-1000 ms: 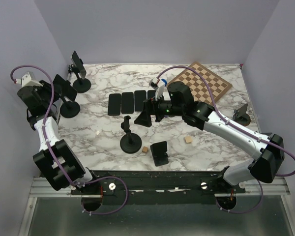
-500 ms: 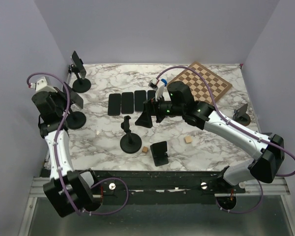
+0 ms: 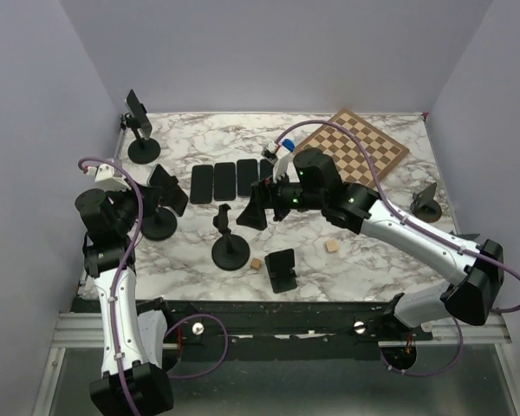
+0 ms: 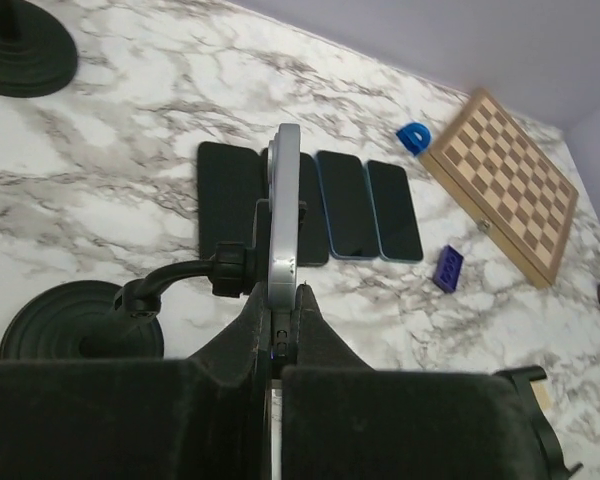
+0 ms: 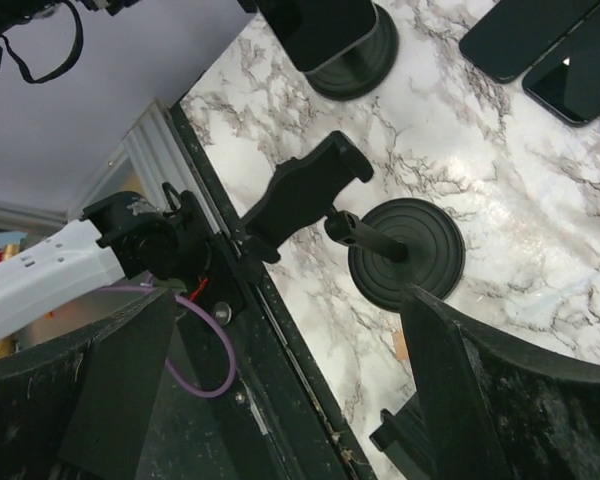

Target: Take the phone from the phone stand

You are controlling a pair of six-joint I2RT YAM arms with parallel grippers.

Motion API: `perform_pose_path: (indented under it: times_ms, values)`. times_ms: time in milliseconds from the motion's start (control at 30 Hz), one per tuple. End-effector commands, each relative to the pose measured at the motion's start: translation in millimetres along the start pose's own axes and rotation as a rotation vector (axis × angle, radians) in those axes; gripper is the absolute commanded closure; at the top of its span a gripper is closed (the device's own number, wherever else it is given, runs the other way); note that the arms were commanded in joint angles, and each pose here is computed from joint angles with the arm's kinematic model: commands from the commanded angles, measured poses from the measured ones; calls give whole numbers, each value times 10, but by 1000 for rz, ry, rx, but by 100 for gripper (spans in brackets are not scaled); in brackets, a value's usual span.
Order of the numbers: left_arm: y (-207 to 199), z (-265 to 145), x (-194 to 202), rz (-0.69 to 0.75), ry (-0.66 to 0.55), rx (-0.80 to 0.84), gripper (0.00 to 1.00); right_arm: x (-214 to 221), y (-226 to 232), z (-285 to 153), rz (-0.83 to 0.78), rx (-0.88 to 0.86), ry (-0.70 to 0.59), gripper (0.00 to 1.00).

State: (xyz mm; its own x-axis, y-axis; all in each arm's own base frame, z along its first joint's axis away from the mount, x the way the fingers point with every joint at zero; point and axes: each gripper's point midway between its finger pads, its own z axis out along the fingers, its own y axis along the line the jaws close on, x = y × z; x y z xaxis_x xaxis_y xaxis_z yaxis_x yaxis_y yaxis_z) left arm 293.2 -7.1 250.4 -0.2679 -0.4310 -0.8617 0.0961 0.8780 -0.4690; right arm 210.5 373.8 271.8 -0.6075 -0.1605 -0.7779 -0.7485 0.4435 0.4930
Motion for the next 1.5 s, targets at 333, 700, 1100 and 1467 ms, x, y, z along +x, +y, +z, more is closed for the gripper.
perform_pose_path:
  times_ms: [333, 700, 1100, 1467]
  values:
    - [-697, -265, 188, 110, 67, 351, 100, -592, 269, 596, -176, 96, -77, 0]
    - [-733, -256, 326, 90, 126, 358, 97, -637, 409, 974, -216, 184, -132, 0]
    - [-427, -369, 125, 143, -2, 105, 39, -535, 524, 1242, -314, 134, -128, 0]
    - [308, -811, -256, 71, -221, -432, 22, -514, 444, 1452, -362, 150, -96, 0]
